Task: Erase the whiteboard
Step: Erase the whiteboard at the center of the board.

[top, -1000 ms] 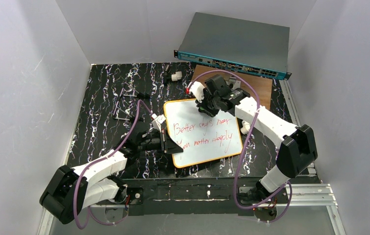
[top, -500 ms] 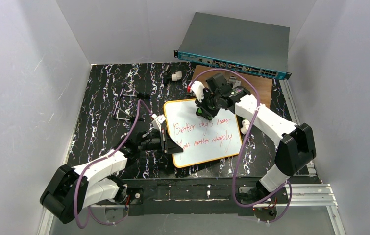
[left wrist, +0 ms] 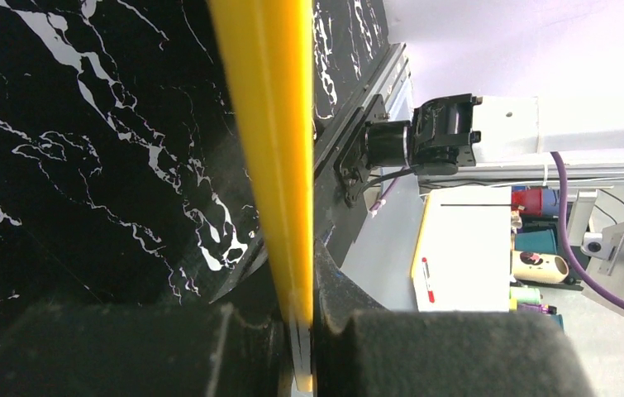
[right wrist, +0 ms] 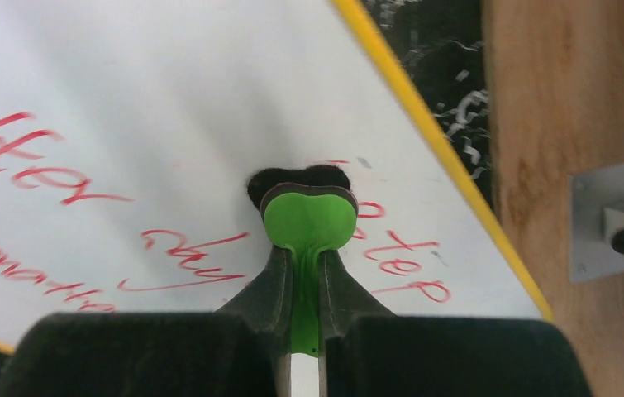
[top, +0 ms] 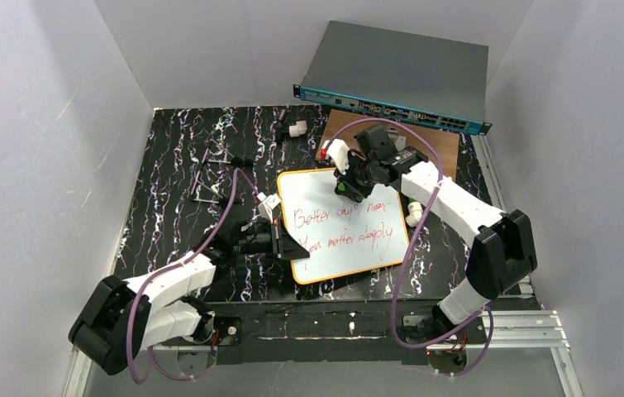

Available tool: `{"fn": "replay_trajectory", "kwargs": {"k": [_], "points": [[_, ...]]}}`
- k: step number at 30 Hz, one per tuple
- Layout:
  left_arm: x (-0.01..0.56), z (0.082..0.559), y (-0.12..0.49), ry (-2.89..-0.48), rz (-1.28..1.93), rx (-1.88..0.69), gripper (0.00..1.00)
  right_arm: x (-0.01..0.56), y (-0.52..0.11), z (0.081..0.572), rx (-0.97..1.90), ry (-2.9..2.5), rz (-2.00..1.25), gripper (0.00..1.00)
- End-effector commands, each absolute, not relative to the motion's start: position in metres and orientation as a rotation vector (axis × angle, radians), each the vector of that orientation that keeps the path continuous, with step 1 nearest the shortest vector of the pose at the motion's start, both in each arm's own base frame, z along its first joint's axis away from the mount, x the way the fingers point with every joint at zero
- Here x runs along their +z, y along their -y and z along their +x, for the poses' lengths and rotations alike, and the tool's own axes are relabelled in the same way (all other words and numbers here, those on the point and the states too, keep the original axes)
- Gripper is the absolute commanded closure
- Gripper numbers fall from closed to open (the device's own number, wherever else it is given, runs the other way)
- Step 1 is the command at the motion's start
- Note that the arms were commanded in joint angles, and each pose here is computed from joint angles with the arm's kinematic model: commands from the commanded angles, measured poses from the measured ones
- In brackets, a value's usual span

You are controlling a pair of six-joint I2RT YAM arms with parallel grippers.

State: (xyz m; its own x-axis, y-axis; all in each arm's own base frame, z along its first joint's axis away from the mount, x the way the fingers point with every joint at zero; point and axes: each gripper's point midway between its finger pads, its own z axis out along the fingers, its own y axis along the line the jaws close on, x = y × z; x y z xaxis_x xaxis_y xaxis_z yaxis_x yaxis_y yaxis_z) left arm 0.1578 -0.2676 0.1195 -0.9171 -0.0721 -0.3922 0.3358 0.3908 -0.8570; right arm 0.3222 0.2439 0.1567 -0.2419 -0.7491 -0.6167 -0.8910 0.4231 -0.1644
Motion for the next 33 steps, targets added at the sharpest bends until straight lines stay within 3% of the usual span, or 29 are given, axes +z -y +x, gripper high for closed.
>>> {"fn": "replay_trajectory", "kwargs": {"k": [1,3,10,18,25,29,33], "points": [[0.142,0.159,0.277,-2.121,0.49,-1.534,1.0,0.16,-0.272,0.267,0.619,-1.98,-1.544,0.99],[0.143,0.159,0.278,-2.125,0.492,-1.533,1.0,0.172,-0.28,0.284,0.599,-2.01,-1.424,0.99],[0.146,0.159,0.278,-2.126,0.495,-1.533,1.0,0.187,-0.247,0.363,0.135,-2.083,-1.068,0.99],[0.147,0.159,0.278,-2.118,0.503,-1.531,1.0,0.163,-0.225,0.337,0.103,-2.042,-1.284,0.99],[0.148,0.159,0.278,-2.114,0.511,-1.533,1.0,0.16,-0.254,0.275,0.512,-1.973,-1.534,0.99],[0.147,0.159,0.278,-2.115,0.51,-1.534,1.0,0.173,-0.266,0.29,0.53,-2.012,-1.407,0.99],[0.147,0.159,0.278,-2.115,0.51,-1.533,1.0,0.189,-0.256,0.341,0.299,-2.063,-1.141,0.99]]}}
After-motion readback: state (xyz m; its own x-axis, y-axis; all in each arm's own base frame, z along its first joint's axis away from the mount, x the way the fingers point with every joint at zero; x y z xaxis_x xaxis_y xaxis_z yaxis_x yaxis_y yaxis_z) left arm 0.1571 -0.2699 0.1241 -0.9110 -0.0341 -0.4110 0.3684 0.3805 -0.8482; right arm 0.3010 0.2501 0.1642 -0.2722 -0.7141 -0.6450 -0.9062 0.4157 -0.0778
